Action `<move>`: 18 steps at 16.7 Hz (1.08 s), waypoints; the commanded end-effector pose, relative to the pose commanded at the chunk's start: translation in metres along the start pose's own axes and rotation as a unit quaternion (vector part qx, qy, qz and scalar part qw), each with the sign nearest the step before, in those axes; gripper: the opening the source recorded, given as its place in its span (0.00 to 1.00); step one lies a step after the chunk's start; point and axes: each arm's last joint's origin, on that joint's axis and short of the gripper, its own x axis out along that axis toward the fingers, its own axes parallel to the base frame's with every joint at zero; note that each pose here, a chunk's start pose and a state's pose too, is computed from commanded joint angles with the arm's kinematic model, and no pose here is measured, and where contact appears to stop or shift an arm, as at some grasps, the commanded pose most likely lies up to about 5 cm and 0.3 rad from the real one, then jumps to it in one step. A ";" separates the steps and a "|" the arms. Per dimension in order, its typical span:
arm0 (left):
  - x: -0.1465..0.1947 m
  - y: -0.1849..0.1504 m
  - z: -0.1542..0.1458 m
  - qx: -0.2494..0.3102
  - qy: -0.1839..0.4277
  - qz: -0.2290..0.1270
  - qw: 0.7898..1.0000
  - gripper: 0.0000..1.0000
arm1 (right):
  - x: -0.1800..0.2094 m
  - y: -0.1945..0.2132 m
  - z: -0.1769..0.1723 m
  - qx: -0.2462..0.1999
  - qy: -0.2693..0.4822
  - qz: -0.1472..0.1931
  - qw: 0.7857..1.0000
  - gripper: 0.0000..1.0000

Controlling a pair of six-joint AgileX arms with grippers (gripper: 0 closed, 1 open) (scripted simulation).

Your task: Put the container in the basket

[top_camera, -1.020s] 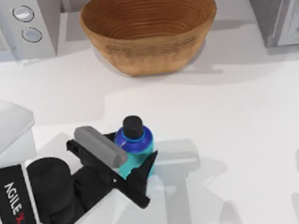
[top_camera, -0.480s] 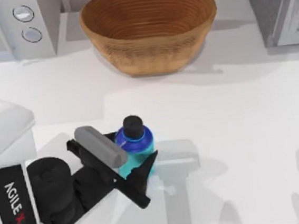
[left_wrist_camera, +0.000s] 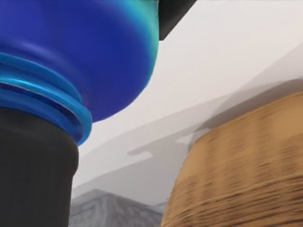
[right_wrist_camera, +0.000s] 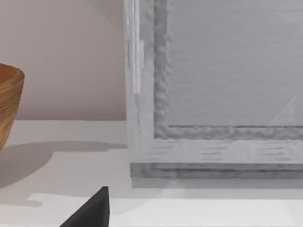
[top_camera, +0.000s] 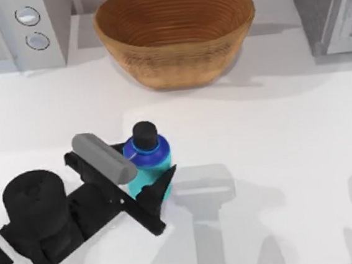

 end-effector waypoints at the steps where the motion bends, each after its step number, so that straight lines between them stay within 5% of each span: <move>1: -0.005 0.002 0.007 0.000 0.000 0.000 1.000 0.00 | 0.000 0.000 0.000 0.000 0.000 0.000 1.000 1.00; 9: -0.070 0.008 0.050 -0.001 0.000 -0.001 1.000 0.00 | 0.000 0.000 0.000 0.000 0.000 0.000 1.000 1.00; 18: -0.134 -0.006 0.045 0.001 0.000 0.000 1.000 0.00 | 0.000 0.000 0.000 0.000 0.000 0.000 1.000 1.00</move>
